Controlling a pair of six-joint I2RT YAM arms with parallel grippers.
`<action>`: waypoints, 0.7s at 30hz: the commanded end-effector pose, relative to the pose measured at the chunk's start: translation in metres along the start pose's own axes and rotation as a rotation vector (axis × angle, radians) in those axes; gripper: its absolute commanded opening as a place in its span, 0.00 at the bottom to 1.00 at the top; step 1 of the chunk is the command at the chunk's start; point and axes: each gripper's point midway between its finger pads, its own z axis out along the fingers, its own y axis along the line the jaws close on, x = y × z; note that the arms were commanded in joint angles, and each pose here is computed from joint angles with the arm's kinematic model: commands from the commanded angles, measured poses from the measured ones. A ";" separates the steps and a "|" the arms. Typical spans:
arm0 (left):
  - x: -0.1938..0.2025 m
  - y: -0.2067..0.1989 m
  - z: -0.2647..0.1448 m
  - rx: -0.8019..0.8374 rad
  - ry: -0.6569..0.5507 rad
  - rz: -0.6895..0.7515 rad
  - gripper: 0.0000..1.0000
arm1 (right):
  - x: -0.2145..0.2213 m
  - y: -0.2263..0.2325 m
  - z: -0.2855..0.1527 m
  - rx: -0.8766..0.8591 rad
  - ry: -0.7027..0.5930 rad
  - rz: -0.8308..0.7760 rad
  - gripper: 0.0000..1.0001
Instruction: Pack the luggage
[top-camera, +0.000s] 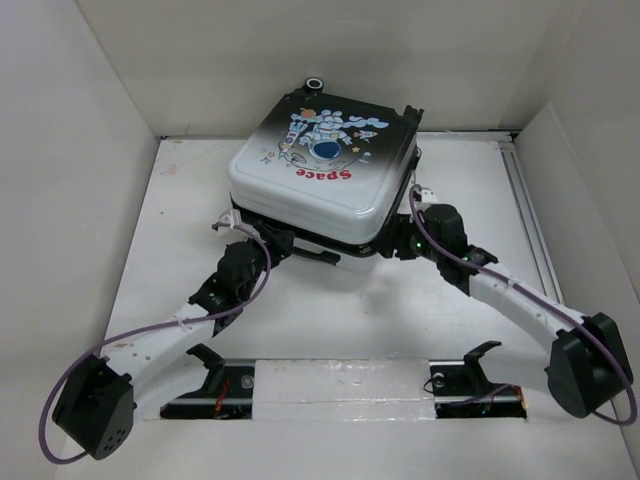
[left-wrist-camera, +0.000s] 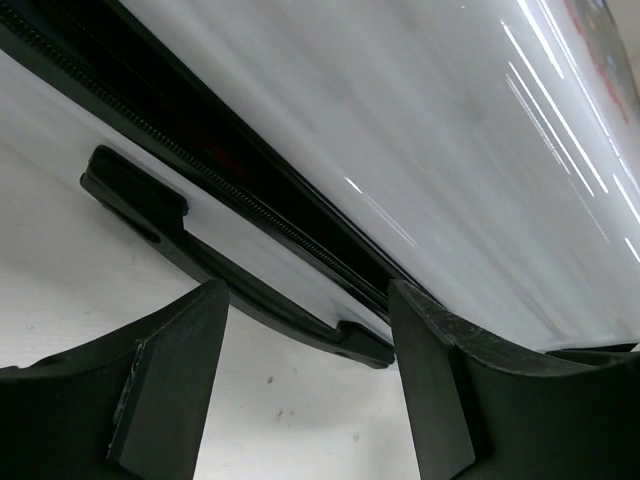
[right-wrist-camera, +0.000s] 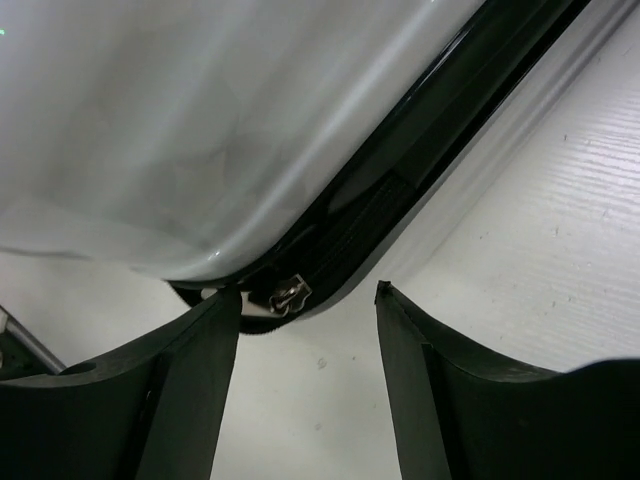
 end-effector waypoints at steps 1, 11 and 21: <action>-0.018 -0.011 0.003 0.008 -0.051 0.024 0.61 | -0.024 0.011 0.008 -0.023 -0.058 -0.040 0.62; -0.008 -0.013 0.011 0.020 -0.016 0.051 0.61 | -0.006 0.038 0.015 0.007 -0.003 -0.099 0.71; 0.000 -0.011 0.021 0.004 0.010 0.061 0.60 | -0.018 0.017 0.027 0.238 -0.065 -0.127 0.72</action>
